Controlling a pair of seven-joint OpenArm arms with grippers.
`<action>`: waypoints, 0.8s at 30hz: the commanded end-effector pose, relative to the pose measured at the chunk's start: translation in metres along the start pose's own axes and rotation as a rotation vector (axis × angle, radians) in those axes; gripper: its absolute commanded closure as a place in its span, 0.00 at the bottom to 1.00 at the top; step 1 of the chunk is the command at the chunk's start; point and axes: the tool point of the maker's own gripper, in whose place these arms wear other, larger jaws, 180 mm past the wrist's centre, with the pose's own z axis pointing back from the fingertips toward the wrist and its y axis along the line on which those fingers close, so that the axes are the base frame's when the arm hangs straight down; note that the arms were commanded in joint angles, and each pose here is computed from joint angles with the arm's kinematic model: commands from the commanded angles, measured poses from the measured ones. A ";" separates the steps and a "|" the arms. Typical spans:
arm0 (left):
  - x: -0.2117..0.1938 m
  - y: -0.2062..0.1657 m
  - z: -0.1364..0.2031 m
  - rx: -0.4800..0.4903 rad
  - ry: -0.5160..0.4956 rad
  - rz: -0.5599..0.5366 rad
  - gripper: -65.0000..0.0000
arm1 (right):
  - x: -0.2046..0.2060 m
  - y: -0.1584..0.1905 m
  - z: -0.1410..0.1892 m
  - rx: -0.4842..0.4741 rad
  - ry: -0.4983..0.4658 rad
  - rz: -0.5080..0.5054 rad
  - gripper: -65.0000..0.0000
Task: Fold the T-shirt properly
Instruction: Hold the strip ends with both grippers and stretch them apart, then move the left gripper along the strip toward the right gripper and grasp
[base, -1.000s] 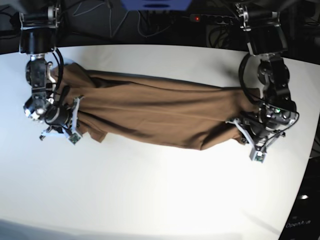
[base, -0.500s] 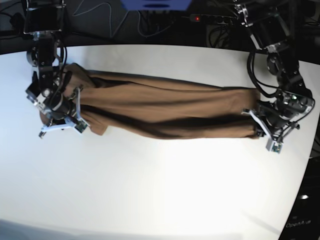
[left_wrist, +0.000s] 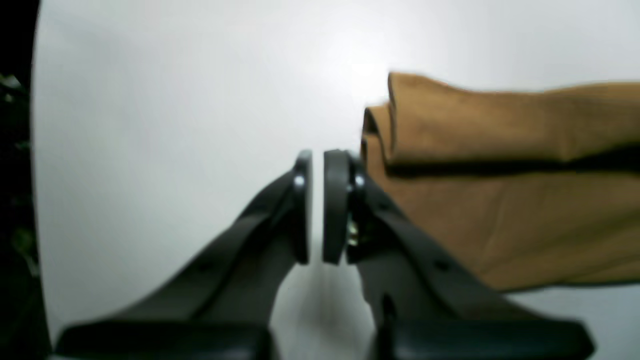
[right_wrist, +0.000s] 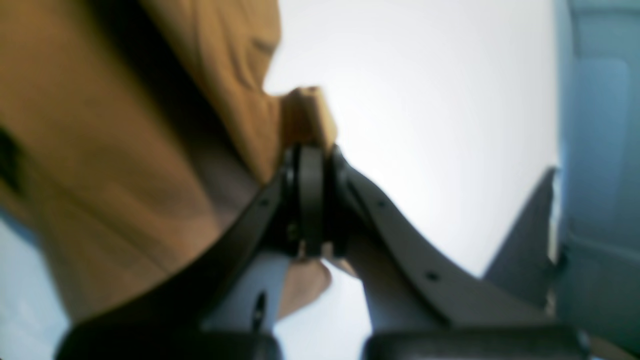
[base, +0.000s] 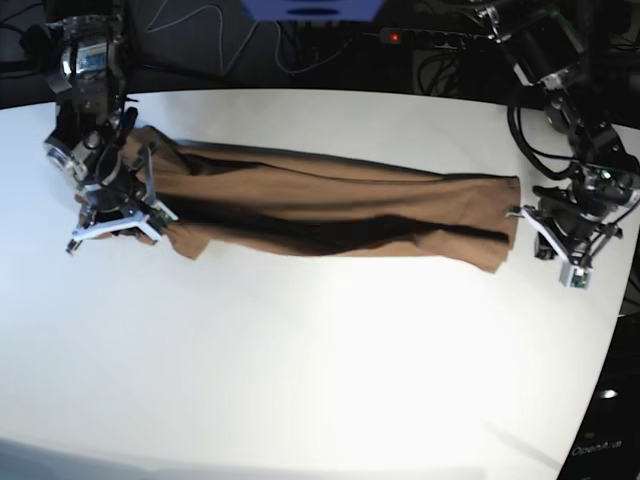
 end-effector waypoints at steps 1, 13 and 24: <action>0.015 0.006 0.007 0.019 -0.050 -0.016 0.94 | 0.003 -0.004 0.004 -0.019 -0.024 0.004 0.99; 0.007 0.007 0.010 0.023 -0.036 -0.027 0.94 | -0.041 -0.005 0.021 -0.043 -0.006 -0.062 0.99; -0.003 0.002 0.008 0.009 -0.017 -0.018 0.94 | -0.060 -0.006 0.028 -0.054 0.024 -0.082 0.99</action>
